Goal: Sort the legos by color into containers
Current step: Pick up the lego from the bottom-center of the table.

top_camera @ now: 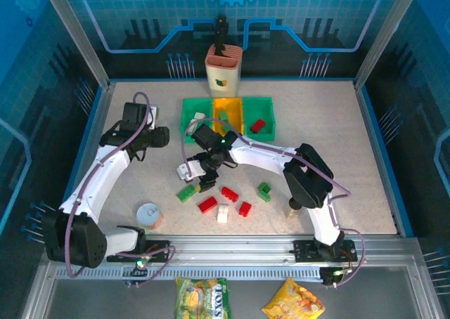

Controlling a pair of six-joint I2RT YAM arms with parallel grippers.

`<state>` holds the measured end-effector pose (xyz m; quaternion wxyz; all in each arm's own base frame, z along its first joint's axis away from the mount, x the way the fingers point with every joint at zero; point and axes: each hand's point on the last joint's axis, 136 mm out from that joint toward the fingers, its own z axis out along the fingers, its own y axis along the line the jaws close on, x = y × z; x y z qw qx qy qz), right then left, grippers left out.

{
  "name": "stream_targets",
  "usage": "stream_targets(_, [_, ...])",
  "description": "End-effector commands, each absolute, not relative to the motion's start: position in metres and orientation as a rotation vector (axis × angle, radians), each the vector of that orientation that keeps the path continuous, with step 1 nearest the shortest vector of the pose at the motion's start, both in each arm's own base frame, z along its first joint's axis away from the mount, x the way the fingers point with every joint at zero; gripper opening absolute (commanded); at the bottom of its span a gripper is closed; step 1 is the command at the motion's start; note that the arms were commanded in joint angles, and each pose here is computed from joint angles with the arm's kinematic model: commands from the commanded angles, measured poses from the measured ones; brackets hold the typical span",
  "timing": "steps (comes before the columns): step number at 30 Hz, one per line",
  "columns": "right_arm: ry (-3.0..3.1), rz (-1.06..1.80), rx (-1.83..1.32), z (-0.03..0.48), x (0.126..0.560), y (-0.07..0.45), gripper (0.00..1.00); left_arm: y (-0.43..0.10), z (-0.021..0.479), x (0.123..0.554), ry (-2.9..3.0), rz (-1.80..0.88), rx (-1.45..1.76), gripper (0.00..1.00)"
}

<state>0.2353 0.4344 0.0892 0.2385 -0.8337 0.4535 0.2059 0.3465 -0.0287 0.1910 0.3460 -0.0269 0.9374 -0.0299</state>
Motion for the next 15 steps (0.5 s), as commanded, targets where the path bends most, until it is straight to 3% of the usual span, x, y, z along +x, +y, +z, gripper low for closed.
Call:
stream_targets(1, [1.225, 0.601, -2.352, 0.076, 0.220, 0.440, 0.70, -0.018, 0.204, 0.345, 2.370, -0.058, -0.125, 0.55])
stream_targets(15, [1.212, 0.592, -2.443, 0.040, 0.209, 0.458, 0.66, -0.015, 0.209, 0.343, 2.347, -0.068, -0.136, 0.55])
